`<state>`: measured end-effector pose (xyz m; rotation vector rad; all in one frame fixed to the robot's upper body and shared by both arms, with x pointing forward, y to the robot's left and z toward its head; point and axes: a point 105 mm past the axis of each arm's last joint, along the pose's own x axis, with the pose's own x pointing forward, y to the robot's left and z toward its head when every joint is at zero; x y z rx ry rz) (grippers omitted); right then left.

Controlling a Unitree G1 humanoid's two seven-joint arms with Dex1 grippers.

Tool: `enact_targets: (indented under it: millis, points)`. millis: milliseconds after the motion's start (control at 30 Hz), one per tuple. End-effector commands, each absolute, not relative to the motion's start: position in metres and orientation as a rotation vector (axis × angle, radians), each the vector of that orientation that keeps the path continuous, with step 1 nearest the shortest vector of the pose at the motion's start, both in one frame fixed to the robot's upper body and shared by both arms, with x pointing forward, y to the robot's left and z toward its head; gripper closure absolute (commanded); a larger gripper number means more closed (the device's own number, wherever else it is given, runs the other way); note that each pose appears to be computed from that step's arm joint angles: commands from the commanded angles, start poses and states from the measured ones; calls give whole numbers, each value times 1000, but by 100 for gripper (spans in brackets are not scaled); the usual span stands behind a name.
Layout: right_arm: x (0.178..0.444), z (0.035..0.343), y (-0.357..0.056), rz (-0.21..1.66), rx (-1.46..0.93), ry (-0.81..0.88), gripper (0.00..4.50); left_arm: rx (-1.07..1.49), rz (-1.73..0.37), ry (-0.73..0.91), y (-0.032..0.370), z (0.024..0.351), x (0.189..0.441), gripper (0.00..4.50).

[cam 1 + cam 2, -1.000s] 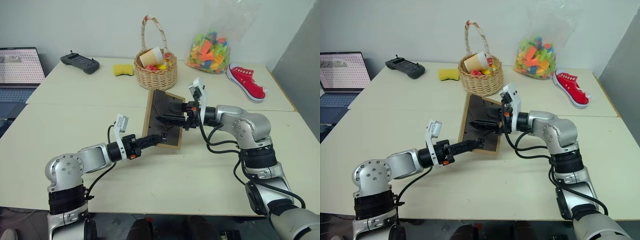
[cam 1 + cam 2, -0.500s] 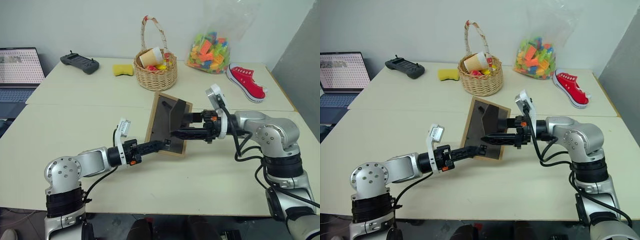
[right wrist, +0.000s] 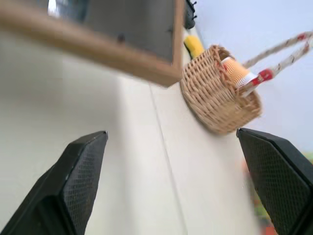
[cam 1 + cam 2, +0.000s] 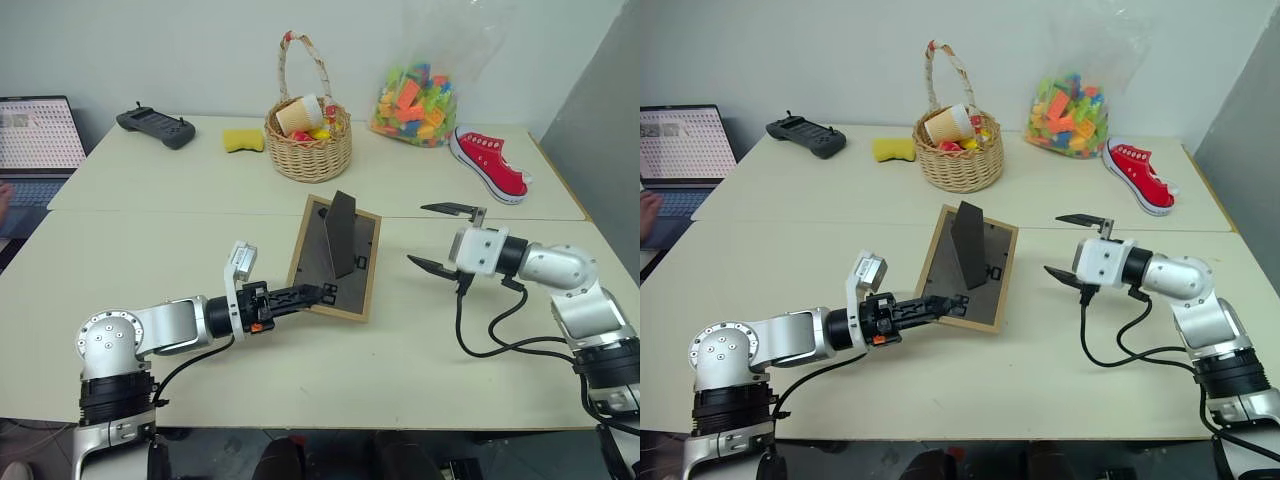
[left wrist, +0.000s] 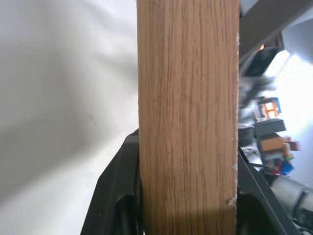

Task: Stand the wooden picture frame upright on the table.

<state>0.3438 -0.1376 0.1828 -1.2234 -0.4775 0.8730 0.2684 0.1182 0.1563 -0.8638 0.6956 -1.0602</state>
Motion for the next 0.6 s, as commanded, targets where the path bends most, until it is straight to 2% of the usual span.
enact_targets:
  millis: [33,233,467,567,600]
  points:
    - [345,179,-123,862,-1448,-721,3,-928,-1159,649,110,180,265,320]
    - [357,193,-101,756,-1486,-941,3,-925,-1190,648,101,180,261,320]
    - [343,209,-84,742,-1437,-1147,3,-956,-1165,621,98,178,263,320]
    - [341,217,-82,706,-1406,-1193,3,-964,-1156,618,97,177,263,320]
    - [346,216,-88,693,-1412,-1157,3,-967,-1143,609,98,177,264,320]
